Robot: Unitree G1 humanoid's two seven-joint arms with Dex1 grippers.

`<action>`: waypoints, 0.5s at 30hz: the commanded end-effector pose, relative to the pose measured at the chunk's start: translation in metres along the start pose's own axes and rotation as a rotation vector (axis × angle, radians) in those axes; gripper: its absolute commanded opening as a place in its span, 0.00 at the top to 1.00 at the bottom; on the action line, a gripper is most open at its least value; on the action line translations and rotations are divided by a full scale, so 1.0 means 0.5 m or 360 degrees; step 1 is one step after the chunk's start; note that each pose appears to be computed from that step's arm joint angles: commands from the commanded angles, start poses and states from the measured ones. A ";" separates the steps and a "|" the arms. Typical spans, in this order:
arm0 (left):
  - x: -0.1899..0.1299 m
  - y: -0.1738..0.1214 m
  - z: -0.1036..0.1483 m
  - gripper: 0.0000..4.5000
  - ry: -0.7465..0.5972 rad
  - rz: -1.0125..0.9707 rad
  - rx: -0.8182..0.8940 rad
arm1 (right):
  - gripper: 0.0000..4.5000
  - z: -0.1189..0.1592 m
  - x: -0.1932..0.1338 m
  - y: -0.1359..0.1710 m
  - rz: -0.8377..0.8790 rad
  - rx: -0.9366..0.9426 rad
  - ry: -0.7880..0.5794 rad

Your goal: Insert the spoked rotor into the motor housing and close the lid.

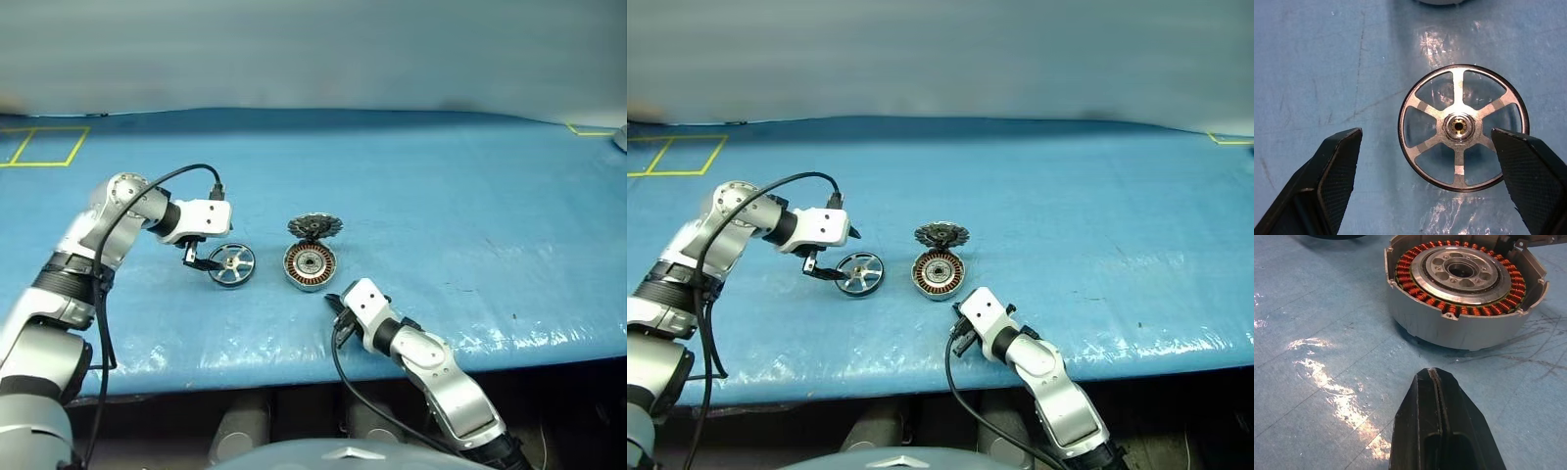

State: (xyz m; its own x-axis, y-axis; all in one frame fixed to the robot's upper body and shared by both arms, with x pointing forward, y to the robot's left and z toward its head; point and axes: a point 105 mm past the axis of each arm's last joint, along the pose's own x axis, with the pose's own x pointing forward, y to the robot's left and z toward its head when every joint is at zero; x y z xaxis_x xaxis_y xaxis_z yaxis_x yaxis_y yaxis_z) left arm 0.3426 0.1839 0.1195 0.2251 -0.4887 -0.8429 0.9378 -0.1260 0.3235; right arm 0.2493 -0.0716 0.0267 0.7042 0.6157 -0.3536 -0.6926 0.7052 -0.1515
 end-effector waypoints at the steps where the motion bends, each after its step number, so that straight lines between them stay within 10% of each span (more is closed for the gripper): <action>1: -0.009 0.011 0.018 0.00 -0.0024 -0.0120 0.0084 | 1.00 0.008 0.000 0.002 -0.0016 -0.0003 -0.0036; 15: 0.021 0.011 -0.001 0.00 0.0089 -0.0292 0.0026 | 1.00 -0.004 -0.010 0.014 -0.0065 0.0034 -0.0011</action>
State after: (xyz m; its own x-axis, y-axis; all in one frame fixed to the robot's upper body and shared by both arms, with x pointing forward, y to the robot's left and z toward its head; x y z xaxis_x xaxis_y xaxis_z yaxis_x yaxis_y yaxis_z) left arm 0.3437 0.1793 0.1024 0.0291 -0.4148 -0.9094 0.9634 -0.2310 0.1362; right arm 0.2433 -0.0715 0.0242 0.7334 0.5872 -0.3424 -0.6591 0.7377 -0.1465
